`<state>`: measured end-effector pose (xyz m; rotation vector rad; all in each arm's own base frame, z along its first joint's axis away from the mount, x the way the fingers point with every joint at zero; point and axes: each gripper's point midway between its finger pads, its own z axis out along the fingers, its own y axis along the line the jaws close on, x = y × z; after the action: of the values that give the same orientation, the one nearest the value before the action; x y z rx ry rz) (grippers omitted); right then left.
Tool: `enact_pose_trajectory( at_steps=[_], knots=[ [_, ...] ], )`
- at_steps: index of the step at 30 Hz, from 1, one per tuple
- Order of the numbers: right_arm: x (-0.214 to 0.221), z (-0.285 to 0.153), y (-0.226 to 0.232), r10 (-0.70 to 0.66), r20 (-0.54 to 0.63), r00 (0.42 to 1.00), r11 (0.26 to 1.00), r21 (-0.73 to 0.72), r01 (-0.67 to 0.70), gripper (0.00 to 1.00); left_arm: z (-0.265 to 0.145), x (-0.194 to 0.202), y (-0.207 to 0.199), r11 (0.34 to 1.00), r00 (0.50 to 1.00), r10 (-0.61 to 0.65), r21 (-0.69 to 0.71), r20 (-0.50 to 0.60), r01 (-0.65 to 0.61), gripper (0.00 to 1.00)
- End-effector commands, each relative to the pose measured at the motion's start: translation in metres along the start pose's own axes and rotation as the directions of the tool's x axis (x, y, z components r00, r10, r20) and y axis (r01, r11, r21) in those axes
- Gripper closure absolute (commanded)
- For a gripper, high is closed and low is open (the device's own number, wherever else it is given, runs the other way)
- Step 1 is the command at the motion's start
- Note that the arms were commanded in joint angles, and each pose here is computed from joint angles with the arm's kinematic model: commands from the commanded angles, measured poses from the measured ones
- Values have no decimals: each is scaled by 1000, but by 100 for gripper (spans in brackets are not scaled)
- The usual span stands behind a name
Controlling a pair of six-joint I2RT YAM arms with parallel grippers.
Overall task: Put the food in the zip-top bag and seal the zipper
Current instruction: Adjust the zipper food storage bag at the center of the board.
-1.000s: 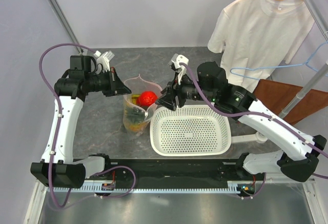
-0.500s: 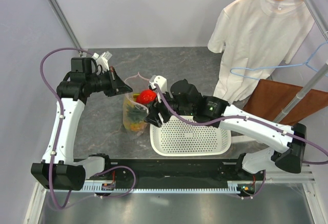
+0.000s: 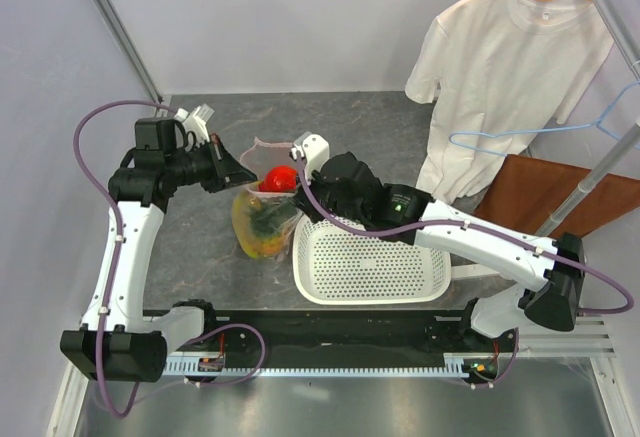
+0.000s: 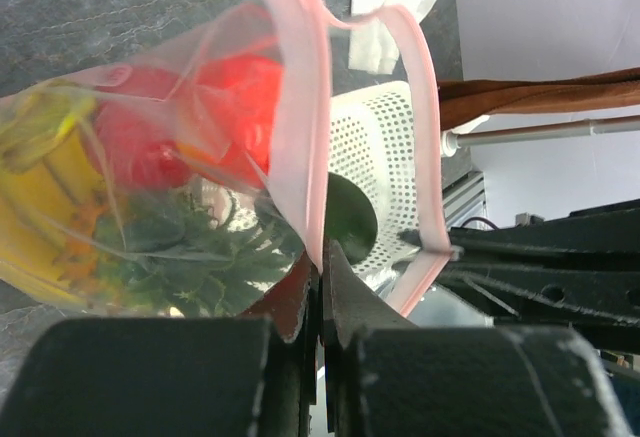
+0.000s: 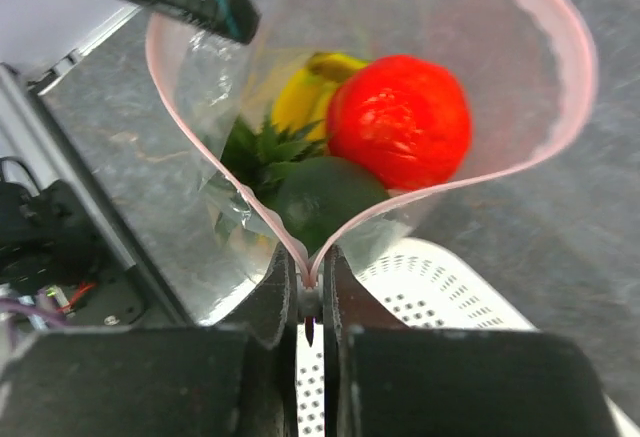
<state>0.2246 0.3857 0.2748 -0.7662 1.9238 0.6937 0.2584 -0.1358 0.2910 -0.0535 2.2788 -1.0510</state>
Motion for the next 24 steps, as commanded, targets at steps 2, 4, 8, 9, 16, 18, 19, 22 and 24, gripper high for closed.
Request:
enact_pose_trajectory(
  at_steps=[2,4,8,9,16,18,19,22,24],
  knots=[
    [-55,-31,-15,-131,152,980,990,76,121,100,-14,0,-14,998,999,34,43,34,-35,98],
    [-61,-39,-4,-185,178,966,982,5,187,100,-19,-1,-15,996,996,83,38,43,-85,98],
    [-80,-67,16,-429,285,857,878,-89,470,100,-31,2,-22,968,968,245,47,50,-247,94],
    [-79,-69,16,-463,289,838,858,-92,505,100,-35,4,-22,958,958,282,40,54,-285,87],
    [-21,-71,32,-659,320,680,635,-247,732,100,-69,-4,-37,700,691,710,-29,136,-714,21],
    [-20,-71,35,-677,346,650,602,-248,759,100,-79,-15,-39,560,544,826,-99,150,-823,21],
    [-19,-71,36,-680,351,643,594,-250,764,100,-81,-20,-39,507,489,859,-122,153,-853,21],
    [-19,-67,40,-697,377,610,554,-257,792,100,-78,-31,-31,398,382,915,-153,128,-904,21],
    [-24,-64,46,-694,400,599,542,-257,800,100,-70,-41,-26,376,362,925,-154,113,-914,25]
  ],
)
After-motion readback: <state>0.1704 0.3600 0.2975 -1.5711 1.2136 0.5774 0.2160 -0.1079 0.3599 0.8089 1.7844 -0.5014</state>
